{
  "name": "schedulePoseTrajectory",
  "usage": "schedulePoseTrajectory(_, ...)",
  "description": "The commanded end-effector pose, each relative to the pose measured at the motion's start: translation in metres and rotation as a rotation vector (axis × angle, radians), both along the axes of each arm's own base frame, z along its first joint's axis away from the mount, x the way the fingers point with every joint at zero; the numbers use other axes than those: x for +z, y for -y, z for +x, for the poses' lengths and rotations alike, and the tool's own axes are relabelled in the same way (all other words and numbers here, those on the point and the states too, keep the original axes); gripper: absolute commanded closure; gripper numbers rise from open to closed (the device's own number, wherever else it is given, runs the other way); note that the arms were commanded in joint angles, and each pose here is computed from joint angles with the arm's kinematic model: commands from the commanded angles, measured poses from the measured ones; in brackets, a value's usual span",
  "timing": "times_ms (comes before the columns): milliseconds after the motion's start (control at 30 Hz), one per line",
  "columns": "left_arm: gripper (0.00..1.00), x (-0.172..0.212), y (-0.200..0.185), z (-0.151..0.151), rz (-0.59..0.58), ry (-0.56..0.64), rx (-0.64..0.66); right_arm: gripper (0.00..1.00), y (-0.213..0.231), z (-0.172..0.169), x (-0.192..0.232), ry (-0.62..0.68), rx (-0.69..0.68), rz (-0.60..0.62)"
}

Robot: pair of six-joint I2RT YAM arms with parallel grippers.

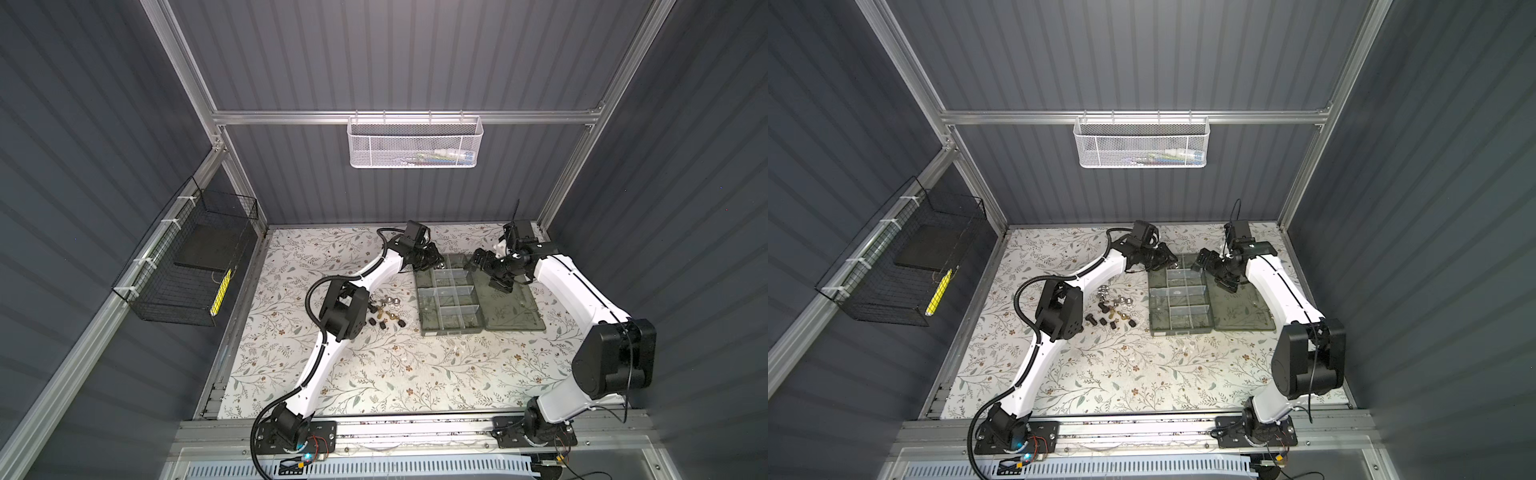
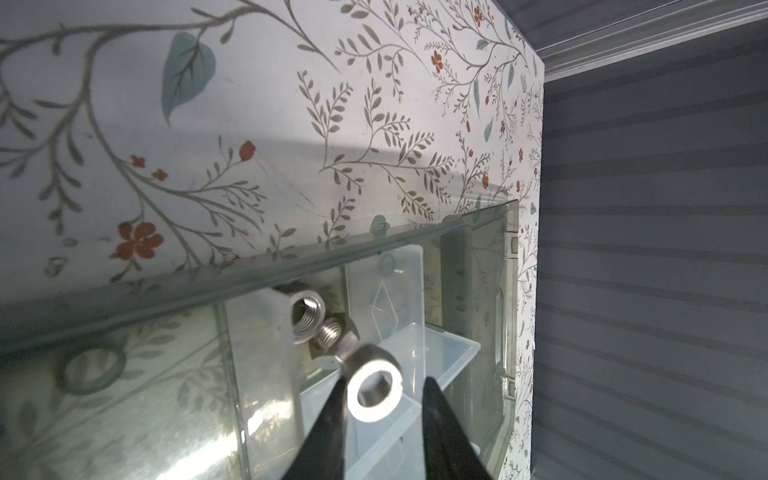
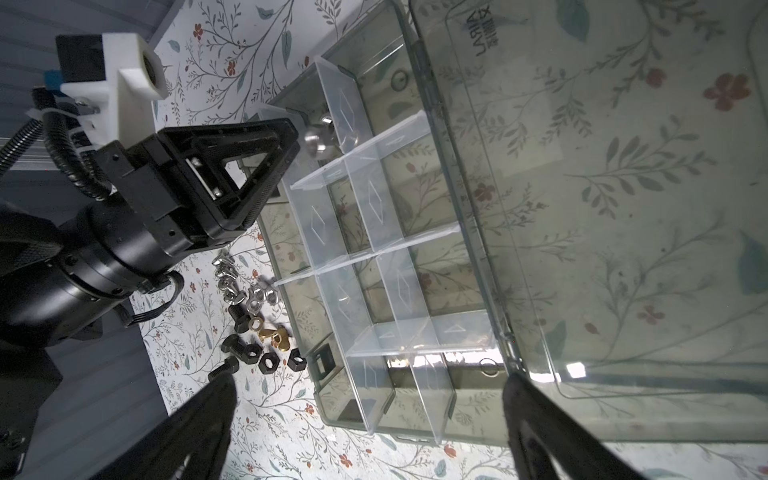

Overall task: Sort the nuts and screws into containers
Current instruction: 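Open the left gripper to drop the nut into the compartment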

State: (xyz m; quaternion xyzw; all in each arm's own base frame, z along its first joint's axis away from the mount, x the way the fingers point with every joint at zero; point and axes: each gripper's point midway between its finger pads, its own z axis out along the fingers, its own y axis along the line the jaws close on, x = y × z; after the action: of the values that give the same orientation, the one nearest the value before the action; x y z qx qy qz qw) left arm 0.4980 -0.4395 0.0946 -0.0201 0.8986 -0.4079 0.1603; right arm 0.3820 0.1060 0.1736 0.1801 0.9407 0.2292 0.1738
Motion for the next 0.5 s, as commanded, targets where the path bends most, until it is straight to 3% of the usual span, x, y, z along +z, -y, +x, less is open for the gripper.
schedulePoseTrajectory(0,0.67,-0.006,-0.007,-0.006,0.036,-0.03,0.004,0.01,0.002,-0.002,0.003,0.005,-0.008,0.008)
schedulePoseTrajectory(467,0.63,0.03,-0.005,-0.002,0.004,0.021,0.006,0.01,0.003,-0.002,0.006,0.008,-0.02,0.018)
